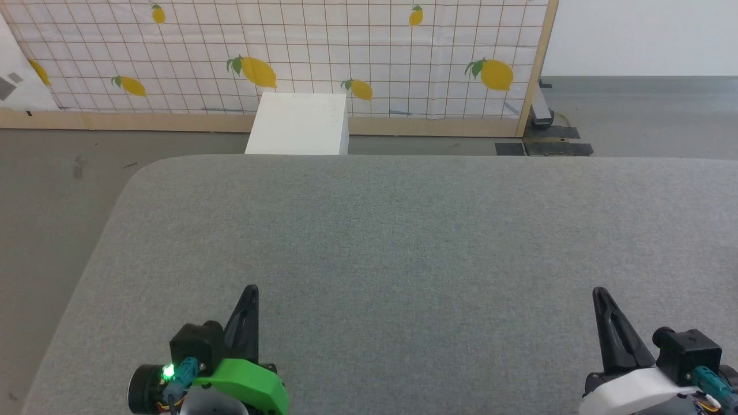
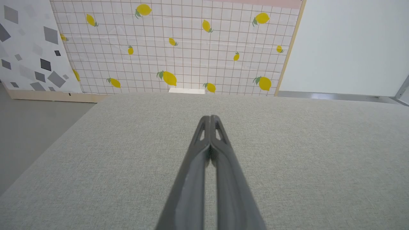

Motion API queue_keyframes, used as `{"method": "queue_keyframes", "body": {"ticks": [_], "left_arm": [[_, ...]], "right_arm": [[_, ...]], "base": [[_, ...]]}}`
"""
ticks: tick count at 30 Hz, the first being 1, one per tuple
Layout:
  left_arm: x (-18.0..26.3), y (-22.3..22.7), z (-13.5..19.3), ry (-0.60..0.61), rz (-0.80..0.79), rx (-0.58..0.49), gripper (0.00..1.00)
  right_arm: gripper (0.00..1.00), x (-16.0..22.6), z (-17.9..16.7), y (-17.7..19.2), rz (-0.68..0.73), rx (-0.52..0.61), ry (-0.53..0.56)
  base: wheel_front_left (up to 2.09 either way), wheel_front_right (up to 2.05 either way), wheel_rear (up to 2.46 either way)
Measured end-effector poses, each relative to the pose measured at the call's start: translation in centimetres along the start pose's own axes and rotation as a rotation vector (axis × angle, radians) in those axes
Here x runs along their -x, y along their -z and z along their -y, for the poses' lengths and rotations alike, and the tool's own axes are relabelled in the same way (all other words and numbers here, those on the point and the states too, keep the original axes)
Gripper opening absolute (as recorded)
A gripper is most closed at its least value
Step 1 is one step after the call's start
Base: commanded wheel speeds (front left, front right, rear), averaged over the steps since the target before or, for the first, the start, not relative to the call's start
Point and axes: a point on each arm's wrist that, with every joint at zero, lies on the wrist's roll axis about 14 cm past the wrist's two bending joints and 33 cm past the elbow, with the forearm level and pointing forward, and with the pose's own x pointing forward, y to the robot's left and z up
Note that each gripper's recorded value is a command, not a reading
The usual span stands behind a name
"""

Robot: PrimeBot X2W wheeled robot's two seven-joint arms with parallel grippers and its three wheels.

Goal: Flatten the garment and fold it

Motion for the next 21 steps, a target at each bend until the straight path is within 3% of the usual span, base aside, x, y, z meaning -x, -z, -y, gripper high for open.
{"method": "queue_keyframes", "body": {"ticks": [21], "left_arm": [[-0.36,0.05,-0.77,-0.020,-0.027,-0.041,0.00]], "right_arm": [[0.00,-0.81,-0.55,0.00,-0.021,0.025,-0.019]], "base": [[0.00,0.00,0.00]]}}
